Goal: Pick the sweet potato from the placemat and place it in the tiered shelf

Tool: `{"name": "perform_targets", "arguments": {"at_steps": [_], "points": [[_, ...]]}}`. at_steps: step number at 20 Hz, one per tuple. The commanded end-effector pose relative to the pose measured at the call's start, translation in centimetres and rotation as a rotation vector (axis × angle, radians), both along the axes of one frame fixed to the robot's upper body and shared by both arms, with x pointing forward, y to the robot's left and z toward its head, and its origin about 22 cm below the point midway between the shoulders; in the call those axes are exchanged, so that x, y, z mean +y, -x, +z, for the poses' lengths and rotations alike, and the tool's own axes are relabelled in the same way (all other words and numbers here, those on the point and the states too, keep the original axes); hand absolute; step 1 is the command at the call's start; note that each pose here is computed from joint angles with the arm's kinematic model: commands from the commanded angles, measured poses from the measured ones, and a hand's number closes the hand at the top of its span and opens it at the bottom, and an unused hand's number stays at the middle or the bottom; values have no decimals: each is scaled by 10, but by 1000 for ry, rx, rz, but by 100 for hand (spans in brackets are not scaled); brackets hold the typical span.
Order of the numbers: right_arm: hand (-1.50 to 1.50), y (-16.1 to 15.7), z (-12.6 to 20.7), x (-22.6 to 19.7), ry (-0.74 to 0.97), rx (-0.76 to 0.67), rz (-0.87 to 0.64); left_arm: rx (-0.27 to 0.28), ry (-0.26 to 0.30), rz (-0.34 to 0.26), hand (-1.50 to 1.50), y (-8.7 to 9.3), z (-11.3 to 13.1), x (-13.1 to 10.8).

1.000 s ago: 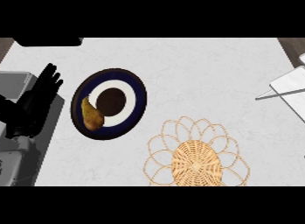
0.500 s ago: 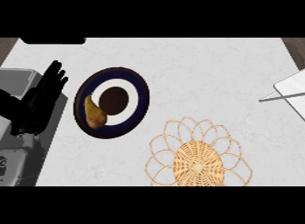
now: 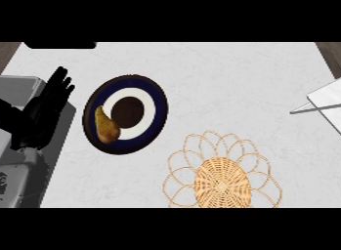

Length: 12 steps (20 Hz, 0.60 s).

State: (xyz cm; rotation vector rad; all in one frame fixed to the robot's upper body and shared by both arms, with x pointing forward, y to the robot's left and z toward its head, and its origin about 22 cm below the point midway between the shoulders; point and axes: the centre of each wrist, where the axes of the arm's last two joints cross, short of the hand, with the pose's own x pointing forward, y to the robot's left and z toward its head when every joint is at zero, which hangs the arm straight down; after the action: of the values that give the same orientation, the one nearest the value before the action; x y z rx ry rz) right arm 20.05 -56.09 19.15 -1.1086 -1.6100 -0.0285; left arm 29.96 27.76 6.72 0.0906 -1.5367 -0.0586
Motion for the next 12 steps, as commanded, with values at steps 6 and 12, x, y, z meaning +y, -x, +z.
{"name": "perform_targets", "arguments": {"at_steps": [6,12], "points": [[-150,23,25,-48,-126,50,134,-7,8,19,0,-3,9,3],[-150,78,57,-89,-236,72,122,18,12,-11,0,7,-13,13]]}}
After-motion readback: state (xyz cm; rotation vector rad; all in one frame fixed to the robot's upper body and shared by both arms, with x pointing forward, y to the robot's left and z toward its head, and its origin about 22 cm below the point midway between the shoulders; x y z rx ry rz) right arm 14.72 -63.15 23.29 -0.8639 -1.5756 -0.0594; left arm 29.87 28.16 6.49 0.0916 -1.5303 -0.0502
